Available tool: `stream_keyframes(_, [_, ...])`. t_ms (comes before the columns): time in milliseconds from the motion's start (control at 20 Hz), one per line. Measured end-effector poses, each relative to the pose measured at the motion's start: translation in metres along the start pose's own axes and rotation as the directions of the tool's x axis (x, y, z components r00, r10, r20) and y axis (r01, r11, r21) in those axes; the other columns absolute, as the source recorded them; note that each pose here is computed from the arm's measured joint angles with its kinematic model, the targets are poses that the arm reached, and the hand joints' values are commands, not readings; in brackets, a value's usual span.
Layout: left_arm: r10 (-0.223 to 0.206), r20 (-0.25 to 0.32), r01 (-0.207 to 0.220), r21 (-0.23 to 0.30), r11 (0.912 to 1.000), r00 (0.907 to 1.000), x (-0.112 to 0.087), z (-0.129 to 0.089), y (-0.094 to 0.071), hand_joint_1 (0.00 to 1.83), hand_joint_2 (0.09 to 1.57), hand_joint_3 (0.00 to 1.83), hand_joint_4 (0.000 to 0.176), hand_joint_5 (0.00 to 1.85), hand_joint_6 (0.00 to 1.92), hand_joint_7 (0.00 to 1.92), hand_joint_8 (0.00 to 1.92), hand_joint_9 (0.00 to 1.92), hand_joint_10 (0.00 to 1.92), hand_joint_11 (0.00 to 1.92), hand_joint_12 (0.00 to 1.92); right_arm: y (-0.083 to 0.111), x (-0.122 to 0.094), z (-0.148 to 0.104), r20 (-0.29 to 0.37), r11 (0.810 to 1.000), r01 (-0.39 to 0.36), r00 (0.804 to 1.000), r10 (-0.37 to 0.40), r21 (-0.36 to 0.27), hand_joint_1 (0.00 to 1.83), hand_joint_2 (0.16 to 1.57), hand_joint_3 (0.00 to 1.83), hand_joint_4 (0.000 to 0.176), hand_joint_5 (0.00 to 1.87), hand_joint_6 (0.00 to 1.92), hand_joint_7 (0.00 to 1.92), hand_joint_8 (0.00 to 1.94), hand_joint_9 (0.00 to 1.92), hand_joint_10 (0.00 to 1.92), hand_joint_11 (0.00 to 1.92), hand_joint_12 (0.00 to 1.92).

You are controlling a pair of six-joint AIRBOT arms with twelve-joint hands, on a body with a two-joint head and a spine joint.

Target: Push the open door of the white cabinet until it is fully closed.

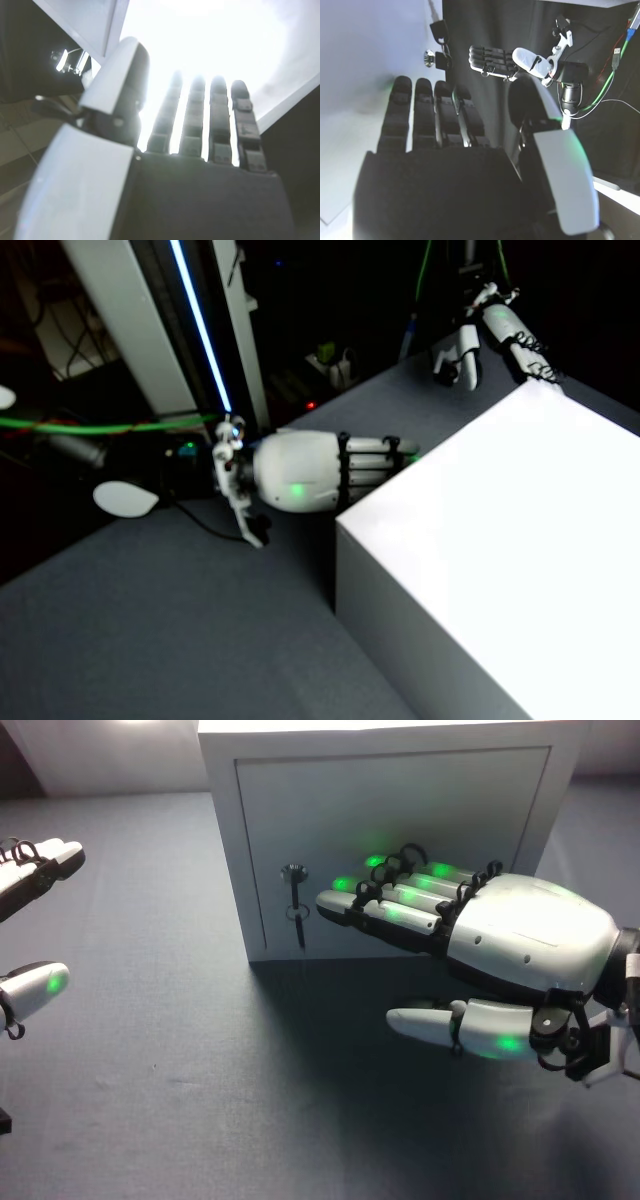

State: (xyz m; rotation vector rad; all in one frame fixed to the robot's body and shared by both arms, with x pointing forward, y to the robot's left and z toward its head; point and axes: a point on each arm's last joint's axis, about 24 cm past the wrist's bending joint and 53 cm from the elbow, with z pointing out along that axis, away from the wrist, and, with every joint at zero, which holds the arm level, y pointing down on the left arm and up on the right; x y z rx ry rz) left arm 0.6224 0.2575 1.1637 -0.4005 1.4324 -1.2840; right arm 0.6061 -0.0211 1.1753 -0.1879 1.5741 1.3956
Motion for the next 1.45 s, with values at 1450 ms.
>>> stream_keyframes(1450, [0.003,0.122,-0.016,0.1,0.9948,0.9926,-0.027,-0.012,-0.027,0.16,1.39,0.0,0.0,0.0,0.0,0.0,0.0,0.0,0.0,0.0,0.0,-0.012,-0.137,-0.2,0.462,0.954,0.051,0.866,-0.19,0.297,0.31,1.23,0.0,0.068,0.0,0.0,0.0,0.0,0.0,0.0,0.0,0.0])
